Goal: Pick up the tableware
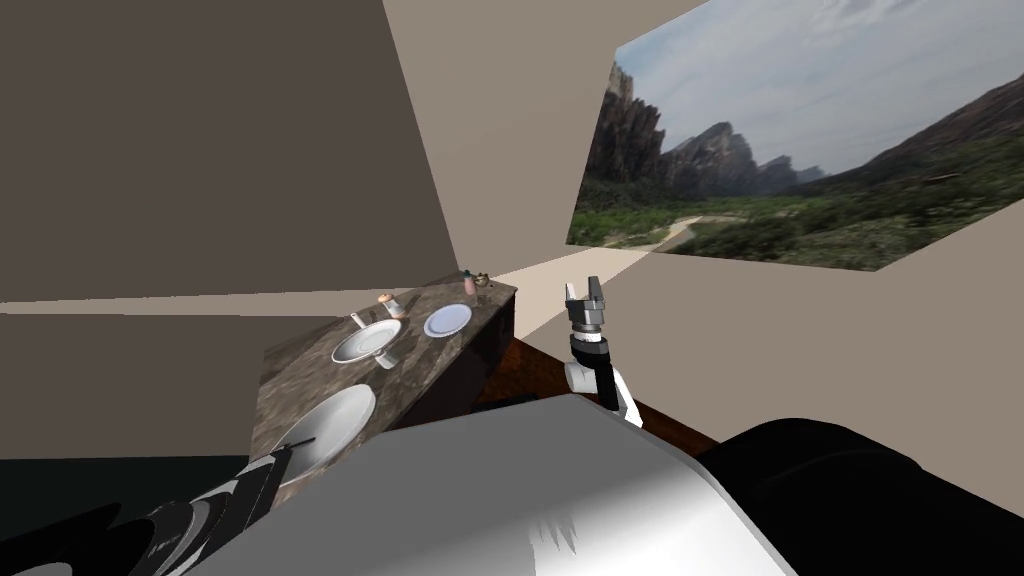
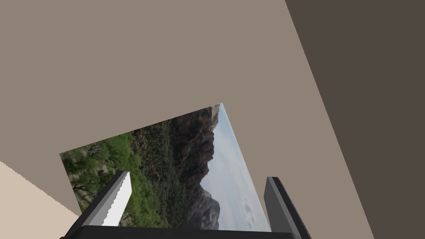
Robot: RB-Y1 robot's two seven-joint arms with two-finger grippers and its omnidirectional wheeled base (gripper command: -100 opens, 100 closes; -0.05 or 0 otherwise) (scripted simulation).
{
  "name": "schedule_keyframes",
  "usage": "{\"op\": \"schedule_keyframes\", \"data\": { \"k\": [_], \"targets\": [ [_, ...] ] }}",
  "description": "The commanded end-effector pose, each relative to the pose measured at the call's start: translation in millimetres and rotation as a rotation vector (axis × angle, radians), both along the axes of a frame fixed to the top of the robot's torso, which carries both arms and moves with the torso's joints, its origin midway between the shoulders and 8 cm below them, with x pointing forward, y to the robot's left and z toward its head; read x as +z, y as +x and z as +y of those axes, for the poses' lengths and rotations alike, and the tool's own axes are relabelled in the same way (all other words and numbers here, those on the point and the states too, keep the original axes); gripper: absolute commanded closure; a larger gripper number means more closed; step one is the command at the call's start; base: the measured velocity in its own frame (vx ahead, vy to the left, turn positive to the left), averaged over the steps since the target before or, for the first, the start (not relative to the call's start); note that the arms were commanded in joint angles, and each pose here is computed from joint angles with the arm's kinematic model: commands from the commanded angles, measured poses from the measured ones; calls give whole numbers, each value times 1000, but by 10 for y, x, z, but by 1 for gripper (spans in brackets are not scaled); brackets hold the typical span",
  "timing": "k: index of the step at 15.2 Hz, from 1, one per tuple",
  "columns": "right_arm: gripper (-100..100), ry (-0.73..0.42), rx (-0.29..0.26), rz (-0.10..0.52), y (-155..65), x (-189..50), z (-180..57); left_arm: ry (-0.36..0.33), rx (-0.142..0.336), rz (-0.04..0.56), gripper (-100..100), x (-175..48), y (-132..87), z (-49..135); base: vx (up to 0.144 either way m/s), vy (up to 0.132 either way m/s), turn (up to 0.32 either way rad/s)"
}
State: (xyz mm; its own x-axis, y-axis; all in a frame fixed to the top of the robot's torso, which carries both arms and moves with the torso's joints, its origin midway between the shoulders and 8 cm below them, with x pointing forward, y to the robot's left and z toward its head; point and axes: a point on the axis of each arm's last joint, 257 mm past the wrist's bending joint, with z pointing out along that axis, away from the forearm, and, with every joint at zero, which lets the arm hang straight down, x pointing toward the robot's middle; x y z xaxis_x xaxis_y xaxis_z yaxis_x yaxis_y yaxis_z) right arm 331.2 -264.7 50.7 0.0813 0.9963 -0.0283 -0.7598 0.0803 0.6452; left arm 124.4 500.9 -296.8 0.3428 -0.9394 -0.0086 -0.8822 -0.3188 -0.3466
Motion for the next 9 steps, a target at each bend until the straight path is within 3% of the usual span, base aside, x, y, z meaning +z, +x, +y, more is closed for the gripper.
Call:
{"op": "schedule_keyframes", "data": {
  "k": [1, 7, 8, 9],
  "targets": [
    [0, 0, 0, 0, 0, 0, 0, -15, 4, 28, -100, -13, -91, -20, 30, -14, -70],
    [0, 0, 0, 0, 0, 0, 0, -12, 23, 16, -100, -253, -33, 77, -4, -4, -50],
    [0, 0, 0, 0, 0, 0, 0, -12, 19, 17, -100, -197, -37, 53, -8, -2, -22],
    [0, 0, 0, 0, 0, 0, 0, -11, 19, 16, 100, -207, -33, 56, 0, 0, 0]
  ]
}}
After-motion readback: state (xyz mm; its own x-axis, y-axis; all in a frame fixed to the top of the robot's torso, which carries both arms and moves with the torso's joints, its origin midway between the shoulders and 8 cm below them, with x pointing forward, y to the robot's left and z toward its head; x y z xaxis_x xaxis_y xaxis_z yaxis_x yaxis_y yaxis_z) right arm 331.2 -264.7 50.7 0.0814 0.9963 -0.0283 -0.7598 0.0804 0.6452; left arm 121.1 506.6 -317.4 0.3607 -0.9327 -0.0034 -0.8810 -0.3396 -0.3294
